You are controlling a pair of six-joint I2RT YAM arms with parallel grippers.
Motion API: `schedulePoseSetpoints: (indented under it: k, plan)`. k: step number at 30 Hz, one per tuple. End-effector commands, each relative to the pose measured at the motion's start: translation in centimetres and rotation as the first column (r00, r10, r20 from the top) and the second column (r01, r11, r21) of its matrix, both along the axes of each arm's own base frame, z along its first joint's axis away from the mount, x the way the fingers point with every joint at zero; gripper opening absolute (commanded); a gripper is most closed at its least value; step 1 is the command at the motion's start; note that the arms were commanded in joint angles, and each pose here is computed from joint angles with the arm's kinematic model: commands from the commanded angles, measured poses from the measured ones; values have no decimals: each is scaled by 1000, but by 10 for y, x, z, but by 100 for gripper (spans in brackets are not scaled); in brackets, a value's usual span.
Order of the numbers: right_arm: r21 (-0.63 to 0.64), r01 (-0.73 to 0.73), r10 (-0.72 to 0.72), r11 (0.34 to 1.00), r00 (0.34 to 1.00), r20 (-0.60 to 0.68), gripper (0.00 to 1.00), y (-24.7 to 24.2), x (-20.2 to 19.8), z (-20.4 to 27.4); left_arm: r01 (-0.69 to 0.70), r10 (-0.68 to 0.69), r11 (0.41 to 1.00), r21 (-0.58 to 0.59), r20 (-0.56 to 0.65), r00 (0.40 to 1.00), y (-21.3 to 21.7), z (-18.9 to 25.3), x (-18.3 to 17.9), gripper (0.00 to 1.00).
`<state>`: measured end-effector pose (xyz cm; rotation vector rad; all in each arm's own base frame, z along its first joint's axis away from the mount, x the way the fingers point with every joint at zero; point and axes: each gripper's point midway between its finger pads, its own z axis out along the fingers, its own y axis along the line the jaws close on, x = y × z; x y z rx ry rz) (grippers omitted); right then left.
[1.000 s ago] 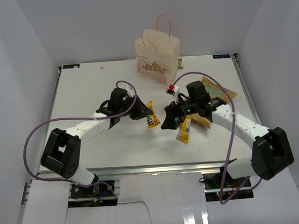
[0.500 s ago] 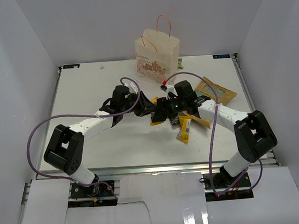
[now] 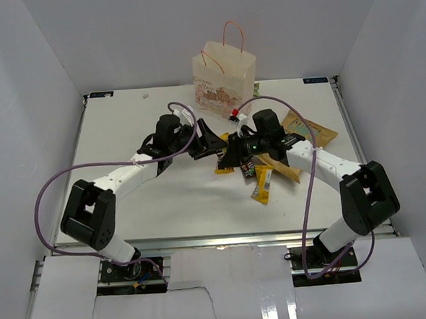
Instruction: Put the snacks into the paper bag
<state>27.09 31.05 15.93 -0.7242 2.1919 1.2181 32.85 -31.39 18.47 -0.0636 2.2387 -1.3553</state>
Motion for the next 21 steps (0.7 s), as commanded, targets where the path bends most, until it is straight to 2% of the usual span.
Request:
schedulePoseSetpoints:
  k: [1,3,5,6,8,9,10,11,12,13,14,15,16,17,18,21]
  plan:
    - [39,-116,101,992,957,273,8,-9,10,54,-126,120,992,20,201,972,40,61,29,78]
    - [24,-121,102,992,913,396,8,-20,27,78,-197,181,980,35,269,946,63,82,31,89]
    - [-15,-128,116,992,831,545,8,-30,42,102,-268,234,961,68,315,920,88,86,37,97]
    - [-35,-105,106,994,803,586,8,-35,54,110,-280,242,957,74,328,913,95,89,36,98]
    - [-67,-29,68,997,707,704,8,-41,84,151,-294,249,952,85,342,906,107,88,29,98]
    - [-78,14,46,997,697,716,8,-43,103,153,-288,238,952,107,339,910,109,82,25,98]
    - [-52,56,5,997,633,774,8,-44,119,191,-279,229,953,114,330,916,111,75,18,98]
    - [-54,128,-36,990,606,794,8,-51,138,202,-260,213,959,116,316,925,109,69,12,98]
    - [-62,169,-55,984,610,790,8,-50,160,198,-251,210,963,101,306,929,108,66,8,98]
    - [-19,211,-102,977,547,831,8,-51,174,234,-240,203,966,100,286,936,109,55,-1,98]
    - [-13,285,-143,958,519,843,8,-57,192,241,-227,196,970,89,274,942,108,51,-7,98]
    - [-12,321,-165,947,519,838,8,-55,212,234,-229,203,971,70,267,942,107,50,-10,98]
    - [28,388,-219,921,459,861,8,-63,225,258,-225,202,972,67,255,946,108,43,-17,98]
    - [49,411,-240,910,429,871,8,-64,236,265,-217,196,974,61,246,949,108,42,-21,98]
    - [40,441,-250,897,429,868,8,-62,254,253,-213,195,976,53,241,951,107,41,-24,98]
    - [65,512,-278,857,352,894,8,-66,284,257,-203,186,978,52,235,954,108,38,-31,98]
